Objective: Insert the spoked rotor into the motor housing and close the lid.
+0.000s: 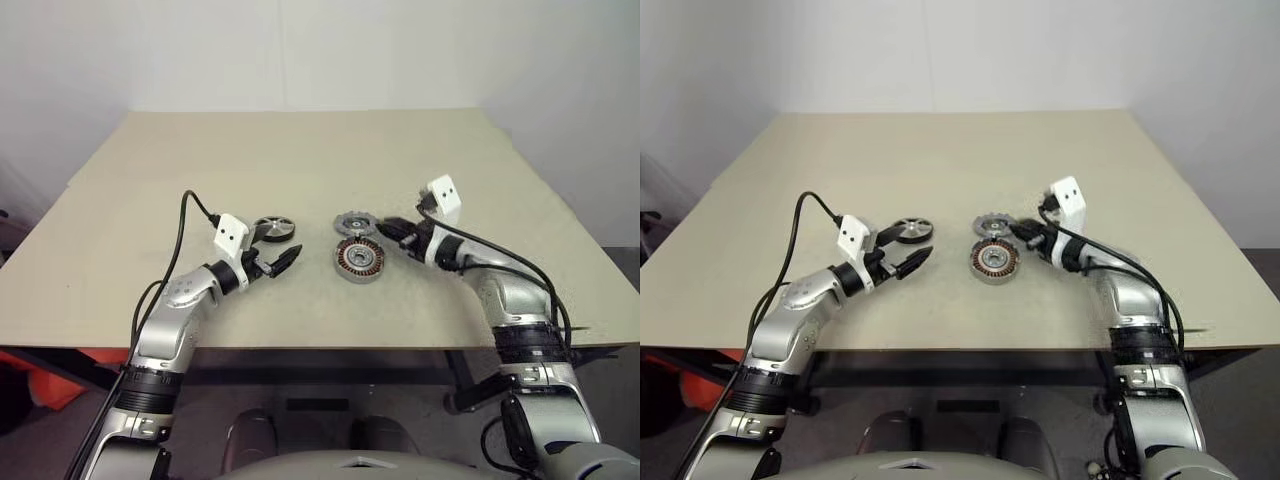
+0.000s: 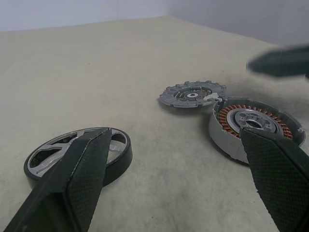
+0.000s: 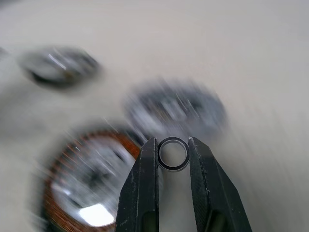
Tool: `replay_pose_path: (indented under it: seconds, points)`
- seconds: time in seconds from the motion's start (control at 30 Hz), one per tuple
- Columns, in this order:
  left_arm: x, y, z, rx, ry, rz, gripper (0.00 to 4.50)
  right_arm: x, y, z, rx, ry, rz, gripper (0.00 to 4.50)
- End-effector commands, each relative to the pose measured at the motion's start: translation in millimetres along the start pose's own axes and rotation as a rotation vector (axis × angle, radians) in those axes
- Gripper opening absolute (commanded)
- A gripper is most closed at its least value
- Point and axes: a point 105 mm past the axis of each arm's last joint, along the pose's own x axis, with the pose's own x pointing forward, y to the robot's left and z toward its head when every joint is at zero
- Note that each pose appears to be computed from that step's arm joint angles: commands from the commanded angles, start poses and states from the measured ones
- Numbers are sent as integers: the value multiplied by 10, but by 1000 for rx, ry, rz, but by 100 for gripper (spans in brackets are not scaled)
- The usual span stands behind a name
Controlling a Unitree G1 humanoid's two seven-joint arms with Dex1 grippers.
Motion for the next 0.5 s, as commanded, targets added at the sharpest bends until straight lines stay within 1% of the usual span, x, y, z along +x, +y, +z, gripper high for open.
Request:
replay_pose_path:
  seconds: [0.03, 0.1, 0.23, 0.33, 0.5]
  points:
    - [15, 7, 159, 44, -44, -3, 450, 24, 223, 266, -74, -50, 93, 55]
    - [11, 10, 158, 45, -44, -1, 450, 22, 293, 249, -80, -32, 126, 55]
    - [3, 19, 158, 48, -43, 5, 450, 28, 444, 25, -86, 60, 185, 55]
    - [-1, 17, 152, 54, -39, 5, 450, 51, 456, -120, -84, 102, 180, 55]
    - [-9, 21, 147, 54, -38, 8, 450, 53, 471, -222, -76, 129, 179, 55]
